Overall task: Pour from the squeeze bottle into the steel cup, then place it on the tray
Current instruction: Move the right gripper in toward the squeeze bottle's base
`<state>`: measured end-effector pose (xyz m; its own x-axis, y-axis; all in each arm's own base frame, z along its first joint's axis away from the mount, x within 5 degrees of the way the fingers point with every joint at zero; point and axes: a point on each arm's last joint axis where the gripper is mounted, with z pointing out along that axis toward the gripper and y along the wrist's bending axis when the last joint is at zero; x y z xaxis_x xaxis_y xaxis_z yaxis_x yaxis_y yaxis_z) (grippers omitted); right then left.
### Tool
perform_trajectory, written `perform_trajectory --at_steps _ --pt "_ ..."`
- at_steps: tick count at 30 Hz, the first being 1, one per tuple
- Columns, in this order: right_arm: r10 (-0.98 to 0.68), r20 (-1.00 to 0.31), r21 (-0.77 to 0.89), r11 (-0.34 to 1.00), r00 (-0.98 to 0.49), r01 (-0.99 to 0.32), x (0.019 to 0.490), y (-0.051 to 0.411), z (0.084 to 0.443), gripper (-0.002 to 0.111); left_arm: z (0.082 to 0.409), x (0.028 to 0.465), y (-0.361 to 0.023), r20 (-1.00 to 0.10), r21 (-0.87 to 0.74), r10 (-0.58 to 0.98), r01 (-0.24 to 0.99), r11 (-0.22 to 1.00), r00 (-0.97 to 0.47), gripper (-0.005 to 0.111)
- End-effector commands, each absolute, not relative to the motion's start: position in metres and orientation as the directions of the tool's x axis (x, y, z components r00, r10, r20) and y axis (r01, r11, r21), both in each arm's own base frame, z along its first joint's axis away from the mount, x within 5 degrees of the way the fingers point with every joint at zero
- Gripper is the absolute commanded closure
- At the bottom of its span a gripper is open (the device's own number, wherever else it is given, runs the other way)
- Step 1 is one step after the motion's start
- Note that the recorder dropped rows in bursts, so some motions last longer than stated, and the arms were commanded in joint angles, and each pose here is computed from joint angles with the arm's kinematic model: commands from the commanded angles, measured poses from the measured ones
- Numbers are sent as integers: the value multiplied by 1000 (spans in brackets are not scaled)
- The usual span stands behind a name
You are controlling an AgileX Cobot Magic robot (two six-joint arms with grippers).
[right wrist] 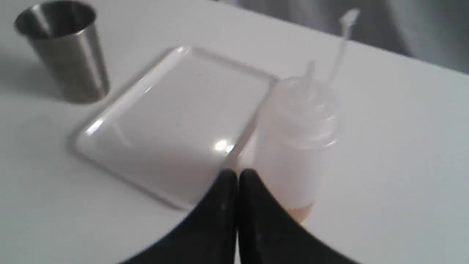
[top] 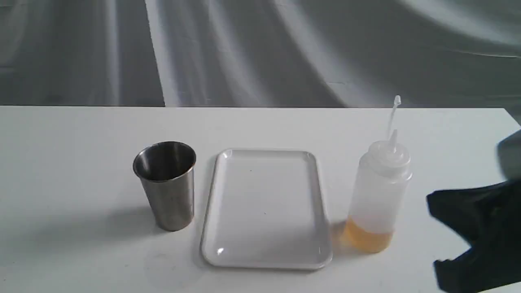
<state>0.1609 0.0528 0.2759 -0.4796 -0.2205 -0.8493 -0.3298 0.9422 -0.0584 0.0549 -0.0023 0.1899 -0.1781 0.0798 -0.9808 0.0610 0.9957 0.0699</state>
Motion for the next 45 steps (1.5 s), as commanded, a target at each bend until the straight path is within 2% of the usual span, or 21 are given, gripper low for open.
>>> perform_trajectory --at_steps 1,5,12,17,19,25,36,38,41,45 --pt "-264 -823 -71 927 -503 -369 171 63 262 108 189 55 -3 -982 64 75 66 996 -173 107" --pt "-248 -826 -55 929 -505 -367 169 62 241 108 189 55 -3 -982 64 75 66 996 -173 107" --pt "-196 -788 17 941 -584 -338 159 59 184 108 189 55 -3 -982 68 79 66 995 -173 107" --pt "-146 -807 28 958 -573 -284 174 61 158 108 189 55 -3 -982 68 79 66 995 -173 107" --pt "-127 -812 3 975 -570 -220 184 58 147 108 189 55 -3 -982 68 79 66 995 -173 107" --pt "-52 -846 -67 998 -531 8 200 42 130 108 189 55 -3 -982 64 75 66 996 -173 107" --pt "-89 -858 -93 995 -506 -17 203 44 128 108 189 55 -3 -982 67 78 66 996 -173 107" --pt "-89 -858 -93 995 -506 -17 203 44 128 104 189 55 -3 -982 67 78 66 996 -173 107" --pt "-94 -856 -93 995 -508 -26 203 44 128 90 189 55 -3 -982 67 78 66 996 -173 107" --pt "-107 -857 -98 994 -504 -45 203 46 128 57 189 55 -3 -982 64 75 66 996 -173 107"
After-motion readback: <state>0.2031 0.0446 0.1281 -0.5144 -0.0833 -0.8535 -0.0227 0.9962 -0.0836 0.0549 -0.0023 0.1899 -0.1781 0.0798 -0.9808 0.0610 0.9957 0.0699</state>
